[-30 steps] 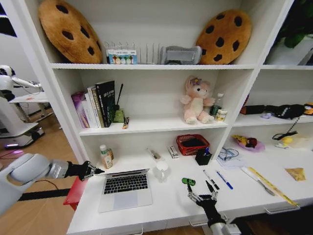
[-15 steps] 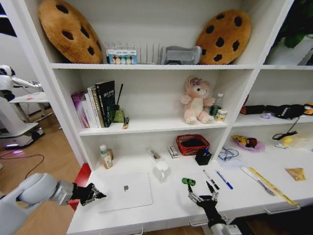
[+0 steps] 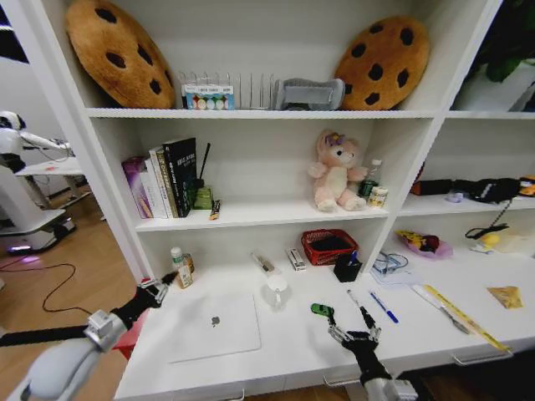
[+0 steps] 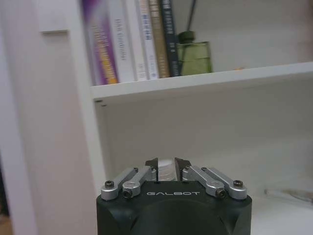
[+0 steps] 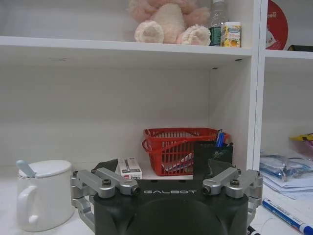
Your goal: Organize the objects on the table.
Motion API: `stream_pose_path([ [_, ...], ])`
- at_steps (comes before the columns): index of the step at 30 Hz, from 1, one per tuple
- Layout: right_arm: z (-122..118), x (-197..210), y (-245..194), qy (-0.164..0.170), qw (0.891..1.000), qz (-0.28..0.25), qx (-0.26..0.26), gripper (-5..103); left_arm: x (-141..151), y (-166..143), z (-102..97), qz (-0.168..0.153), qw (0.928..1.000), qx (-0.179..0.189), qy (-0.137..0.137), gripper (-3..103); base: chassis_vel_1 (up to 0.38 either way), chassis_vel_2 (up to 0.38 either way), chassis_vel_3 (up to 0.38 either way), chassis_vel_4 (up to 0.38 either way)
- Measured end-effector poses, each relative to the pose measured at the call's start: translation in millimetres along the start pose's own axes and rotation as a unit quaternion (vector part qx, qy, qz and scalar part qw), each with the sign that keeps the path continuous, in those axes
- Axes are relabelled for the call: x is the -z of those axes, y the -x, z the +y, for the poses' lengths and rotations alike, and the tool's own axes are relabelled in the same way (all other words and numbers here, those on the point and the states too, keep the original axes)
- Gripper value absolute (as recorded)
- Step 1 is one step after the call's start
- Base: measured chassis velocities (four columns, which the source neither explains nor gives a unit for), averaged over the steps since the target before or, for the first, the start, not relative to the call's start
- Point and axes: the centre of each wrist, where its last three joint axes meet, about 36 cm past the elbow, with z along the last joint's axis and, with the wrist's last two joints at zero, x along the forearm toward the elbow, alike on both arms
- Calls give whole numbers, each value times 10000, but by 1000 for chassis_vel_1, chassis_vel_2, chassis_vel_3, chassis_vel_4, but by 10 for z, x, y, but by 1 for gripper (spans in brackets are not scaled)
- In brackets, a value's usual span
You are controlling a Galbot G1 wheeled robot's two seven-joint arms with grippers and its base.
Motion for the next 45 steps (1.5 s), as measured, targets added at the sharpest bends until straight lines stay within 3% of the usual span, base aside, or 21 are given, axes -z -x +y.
stream_pose_path([
  [1,-9,-5,7,-32,10000,24,-36,100,63,-59,-76,90,9994,257,-221,26,0,0,0,0],
  [2,-9,-5,7,-32,10000,24,-36,100,63,-59,-76,90,9994,257,-221,26,0,0,0,0],
  [3,-26,-13,13,-80,9999,48,-85,100,140,-157,-169,221,9968,564,-512,31,0,0,0,0],
  [7,-46,-11,17,-124,9998,48,-143,100,177,-303,-258,325,9927,967,-647,42,0,0,0,0],
  [9,-56,16,21,-134,9998,1,-164,100,152,-522,-366,507,9887,1266,-627,53,0,0,0,0],
  [10,-56,16,21,-134,9998,1,-164,100,152,-522,-366,507,9887,1266,-627,53,0,0,0,0],
  [15,-42,58,3,-128,9999,-92,-61,100,263,-772,-556,552,9871,1321,-714,75,0,0,0,0],
  [16,-42,58,3,-128,9999,-92,-61,100,263,-772,-556,552,9871,1321,-714,75,0,0,0,0],
  [19,-23,77,-16,-116,9997,-164,127,100,383,-854,-651,455,9875,1313,-751,90,0,0,0,0],
  [22,-16,90,-25,-114,9995,-205,195,100,400,-895,-683,442,9870,1360,-731,98,0,0,0,0],
  [40,-117,138,-77,-150,9992,-286,251,100,423,-942,-730,473,9875,1390,-571,100,0,0,0,0],
  [45,-432,102,-168,-177,9992,-141,323,100,423,-940,-729,470,9877,1382,-567,100,0,0,0,0],
])
